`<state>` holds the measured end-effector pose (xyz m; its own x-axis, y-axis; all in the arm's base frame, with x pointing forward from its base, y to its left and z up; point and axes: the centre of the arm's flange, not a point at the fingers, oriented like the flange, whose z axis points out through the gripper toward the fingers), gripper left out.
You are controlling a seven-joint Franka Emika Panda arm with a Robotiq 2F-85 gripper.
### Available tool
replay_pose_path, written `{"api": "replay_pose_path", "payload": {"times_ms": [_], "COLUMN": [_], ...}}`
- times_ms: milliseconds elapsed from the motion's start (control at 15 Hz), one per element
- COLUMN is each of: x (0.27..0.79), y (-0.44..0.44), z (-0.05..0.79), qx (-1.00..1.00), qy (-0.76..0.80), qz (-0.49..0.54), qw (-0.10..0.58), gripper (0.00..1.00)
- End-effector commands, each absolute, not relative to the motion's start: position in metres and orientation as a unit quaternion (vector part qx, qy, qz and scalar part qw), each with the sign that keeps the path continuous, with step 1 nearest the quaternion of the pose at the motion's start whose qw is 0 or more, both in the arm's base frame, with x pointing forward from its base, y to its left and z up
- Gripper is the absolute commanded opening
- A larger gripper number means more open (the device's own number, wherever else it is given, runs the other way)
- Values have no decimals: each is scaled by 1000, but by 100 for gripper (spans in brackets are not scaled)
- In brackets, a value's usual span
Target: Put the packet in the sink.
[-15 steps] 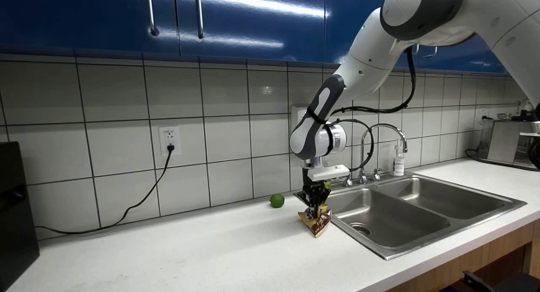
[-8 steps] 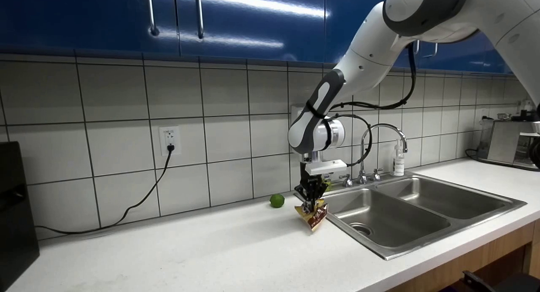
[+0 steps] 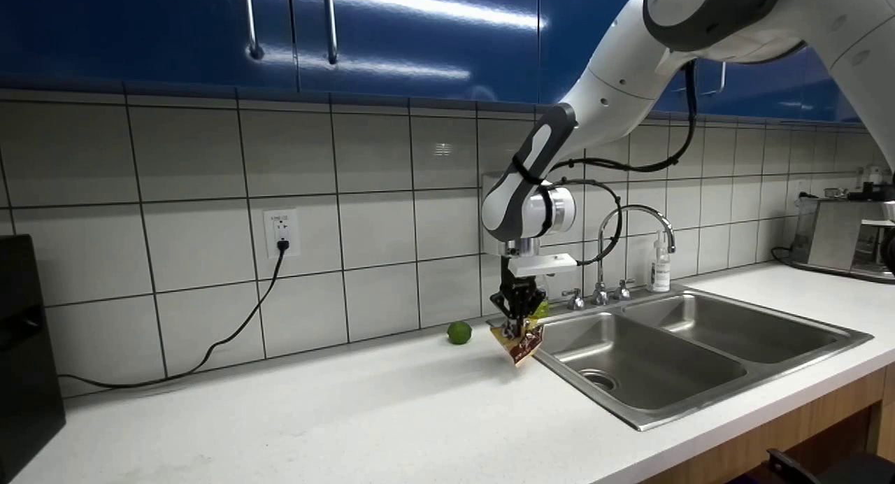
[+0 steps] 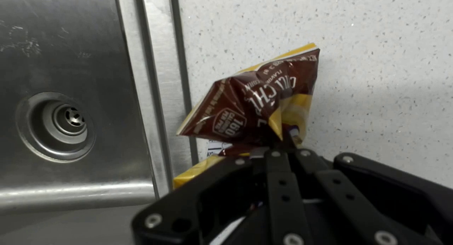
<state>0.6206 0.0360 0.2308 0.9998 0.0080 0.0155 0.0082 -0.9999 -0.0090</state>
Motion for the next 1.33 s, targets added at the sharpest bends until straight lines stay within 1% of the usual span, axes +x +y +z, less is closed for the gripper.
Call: {"api": "replay_pose_path", "payload": {"times_ms": [0,267,867,1267], "x": [620,621,614,608], "y": [18,-11,-118,-187], "z": [247,247,241,221], "qx": [-1000,-998,-986,-970], "qy": [20,53,159,231], "qz": [-6,-11,-31,-65], "qw": [15,18,22,26], "gripper": [0,0,0,0]}}
